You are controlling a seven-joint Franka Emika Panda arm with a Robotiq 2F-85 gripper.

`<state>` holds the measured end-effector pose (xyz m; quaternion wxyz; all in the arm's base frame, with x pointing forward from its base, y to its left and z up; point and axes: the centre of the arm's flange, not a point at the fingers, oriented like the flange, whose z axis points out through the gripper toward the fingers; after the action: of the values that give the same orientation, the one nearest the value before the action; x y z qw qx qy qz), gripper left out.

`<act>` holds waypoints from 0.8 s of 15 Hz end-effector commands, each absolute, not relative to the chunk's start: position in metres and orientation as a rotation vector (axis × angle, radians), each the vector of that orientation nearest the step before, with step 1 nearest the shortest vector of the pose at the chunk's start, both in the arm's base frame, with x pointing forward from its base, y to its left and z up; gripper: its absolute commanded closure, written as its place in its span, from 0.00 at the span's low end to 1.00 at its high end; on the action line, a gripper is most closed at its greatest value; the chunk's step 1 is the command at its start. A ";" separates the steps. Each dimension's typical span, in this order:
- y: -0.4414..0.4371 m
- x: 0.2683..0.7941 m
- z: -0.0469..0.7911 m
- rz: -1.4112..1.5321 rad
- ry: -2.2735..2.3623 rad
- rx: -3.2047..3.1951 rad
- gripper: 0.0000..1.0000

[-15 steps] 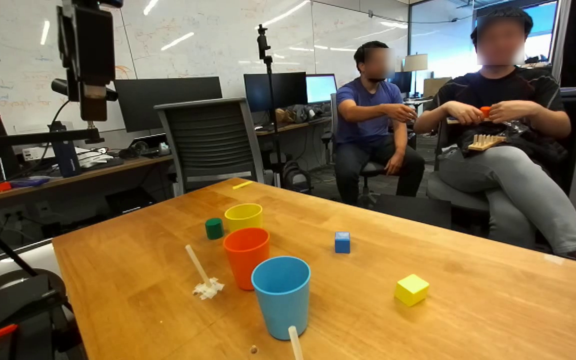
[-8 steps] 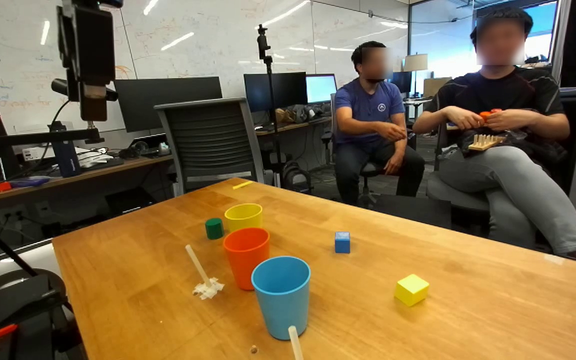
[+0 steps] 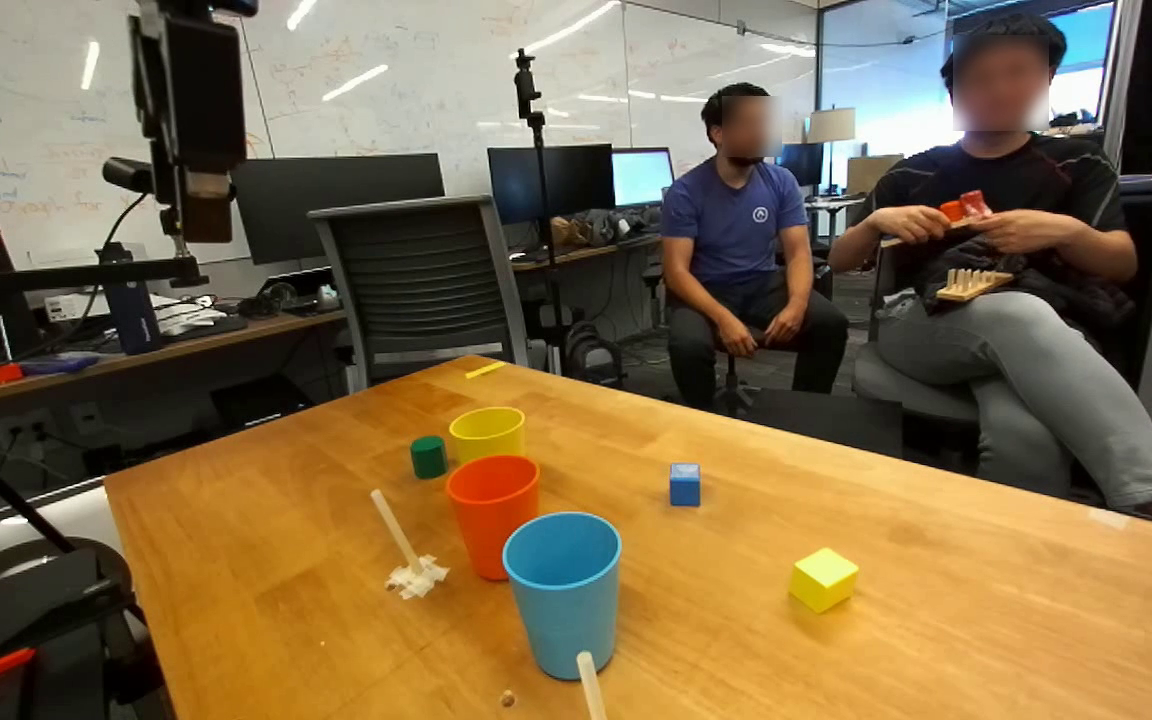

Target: Put the blue cup into the orange cup then put the yellow cup into the blue cup

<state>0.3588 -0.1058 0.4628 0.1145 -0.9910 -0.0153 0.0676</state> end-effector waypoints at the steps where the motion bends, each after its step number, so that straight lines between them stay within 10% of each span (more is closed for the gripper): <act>1: -0.116 0.390 0.476 0.036 0.128 -2.867 0.00; 12: -0.178 0.505 0.425 -0.255 0.777 -2.809 0.00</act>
<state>0.4683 -0.1671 0.4441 0.1183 -0.9645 0.2240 -0.0753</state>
